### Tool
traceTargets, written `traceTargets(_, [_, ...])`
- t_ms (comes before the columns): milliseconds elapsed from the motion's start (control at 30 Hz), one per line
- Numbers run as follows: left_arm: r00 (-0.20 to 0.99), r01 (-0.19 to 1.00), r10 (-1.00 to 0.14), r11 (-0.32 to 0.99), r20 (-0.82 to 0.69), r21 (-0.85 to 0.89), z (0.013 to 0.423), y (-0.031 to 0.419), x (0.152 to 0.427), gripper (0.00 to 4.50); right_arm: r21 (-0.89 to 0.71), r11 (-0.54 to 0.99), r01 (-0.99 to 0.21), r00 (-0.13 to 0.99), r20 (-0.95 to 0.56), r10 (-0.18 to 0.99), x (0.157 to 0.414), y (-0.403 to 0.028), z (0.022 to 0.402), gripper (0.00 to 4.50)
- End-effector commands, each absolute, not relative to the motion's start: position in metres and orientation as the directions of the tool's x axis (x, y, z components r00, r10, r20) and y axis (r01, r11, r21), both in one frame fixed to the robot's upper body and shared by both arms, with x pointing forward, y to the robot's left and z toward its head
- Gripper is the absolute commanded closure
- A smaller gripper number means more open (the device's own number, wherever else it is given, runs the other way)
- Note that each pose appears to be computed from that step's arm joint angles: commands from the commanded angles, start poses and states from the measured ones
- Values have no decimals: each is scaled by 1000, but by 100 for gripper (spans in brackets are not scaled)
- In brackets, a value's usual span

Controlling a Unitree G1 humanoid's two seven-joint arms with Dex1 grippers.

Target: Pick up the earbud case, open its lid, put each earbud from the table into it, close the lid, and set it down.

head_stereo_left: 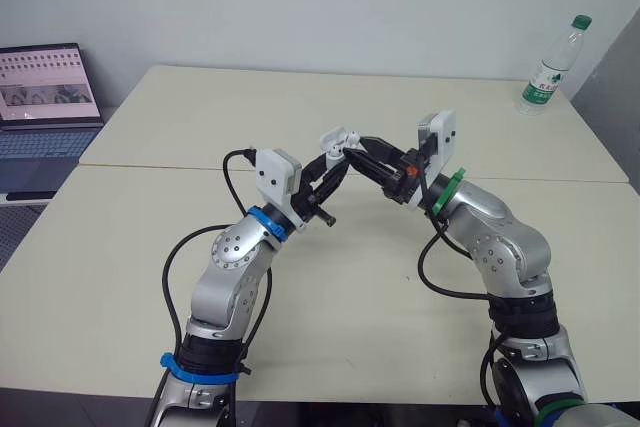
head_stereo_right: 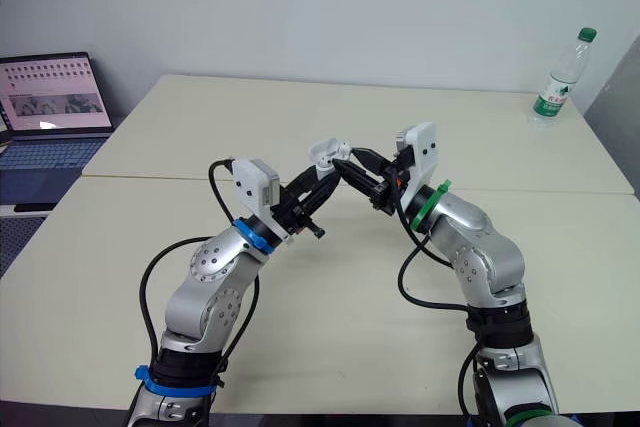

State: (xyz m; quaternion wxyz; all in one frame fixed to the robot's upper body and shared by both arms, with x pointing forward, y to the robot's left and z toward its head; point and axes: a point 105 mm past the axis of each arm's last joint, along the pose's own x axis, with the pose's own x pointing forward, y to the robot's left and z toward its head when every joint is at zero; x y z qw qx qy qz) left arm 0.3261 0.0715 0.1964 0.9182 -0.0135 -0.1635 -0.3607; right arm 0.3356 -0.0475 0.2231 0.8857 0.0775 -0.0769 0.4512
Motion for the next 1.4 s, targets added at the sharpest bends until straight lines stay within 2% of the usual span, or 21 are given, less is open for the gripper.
traceTargets(33, [663, 665, -657, 737, 360, 120, 210, 70, 322, 370, 43, 586, -809, 575, 269, 773, 331, -54, 241, 243])
traceTargets(500, [661, 664, -656, 737, 366, 122, 211, 70, 322, 370, 59, 586, -808, 579, 265, 771, 331, -60, 243, 243])
traceTargets(1267, [648, 673, -668, 727, 366, 137, 210, 65, 320, 370, 101, 551, -829, 553, 295, 779, 334, -42, 252, 243])
traceTargets(1367, [649, 671, -667, 729, 366, 136, 210, 65, 320, 370, 104, 550, -828, 555, 291, 780, 334, -42, 251, 299])
traceTargets(1400, [650, 671, -666, 729, 366, 136, 210, 65, 320, 370, 104, 552, -827, 556, 288, 780, 334, -43, 250, 333])
